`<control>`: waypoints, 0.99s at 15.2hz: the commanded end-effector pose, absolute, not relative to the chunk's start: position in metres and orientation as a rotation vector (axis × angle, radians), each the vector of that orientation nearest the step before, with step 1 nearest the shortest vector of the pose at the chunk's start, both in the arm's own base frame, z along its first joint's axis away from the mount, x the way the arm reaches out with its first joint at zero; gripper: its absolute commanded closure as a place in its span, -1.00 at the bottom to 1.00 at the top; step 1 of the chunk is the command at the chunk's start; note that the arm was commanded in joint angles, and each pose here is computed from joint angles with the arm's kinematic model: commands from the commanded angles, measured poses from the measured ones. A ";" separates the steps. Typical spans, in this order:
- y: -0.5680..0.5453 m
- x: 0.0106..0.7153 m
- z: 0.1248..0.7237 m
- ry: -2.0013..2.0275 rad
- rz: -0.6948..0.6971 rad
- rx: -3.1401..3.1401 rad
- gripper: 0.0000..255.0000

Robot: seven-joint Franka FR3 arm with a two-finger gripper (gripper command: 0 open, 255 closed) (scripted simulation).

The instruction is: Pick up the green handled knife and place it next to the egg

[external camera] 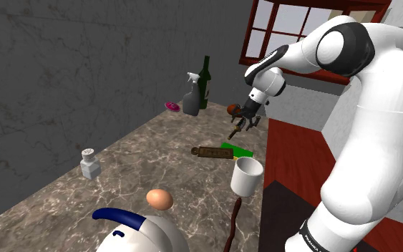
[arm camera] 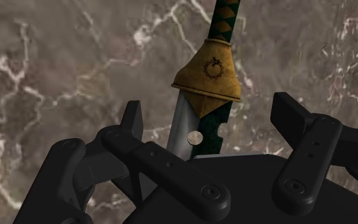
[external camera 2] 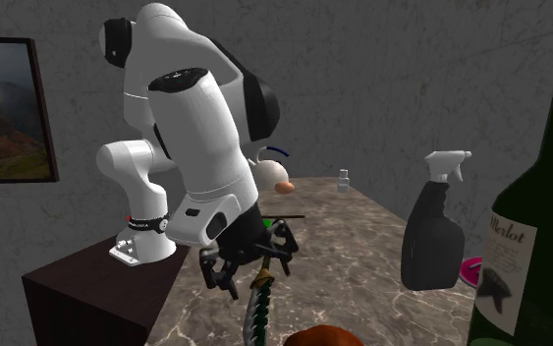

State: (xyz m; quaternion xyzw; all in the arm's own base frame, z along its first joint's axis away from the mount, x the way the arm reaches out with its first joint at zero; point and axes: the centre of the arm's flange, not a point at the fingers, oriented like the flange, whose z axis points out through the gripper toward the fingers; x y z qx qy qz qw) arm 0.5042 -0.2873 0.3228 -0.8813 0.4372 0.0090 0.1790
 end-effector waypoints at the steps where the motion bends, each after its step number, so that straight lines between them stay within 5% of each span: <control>1: -0.287 0.505 0.321 1.236 0.025 -2.492 -1.00; 6: -0.287 0.505 0.321 1.236 0.025 -2.492 -1.00; 7: -0.287 0.505 0.321 1.236 0.025 -2.492 1.00; 15: -0.287 0.505 0.321 1.236 0.025 -2.492 1.00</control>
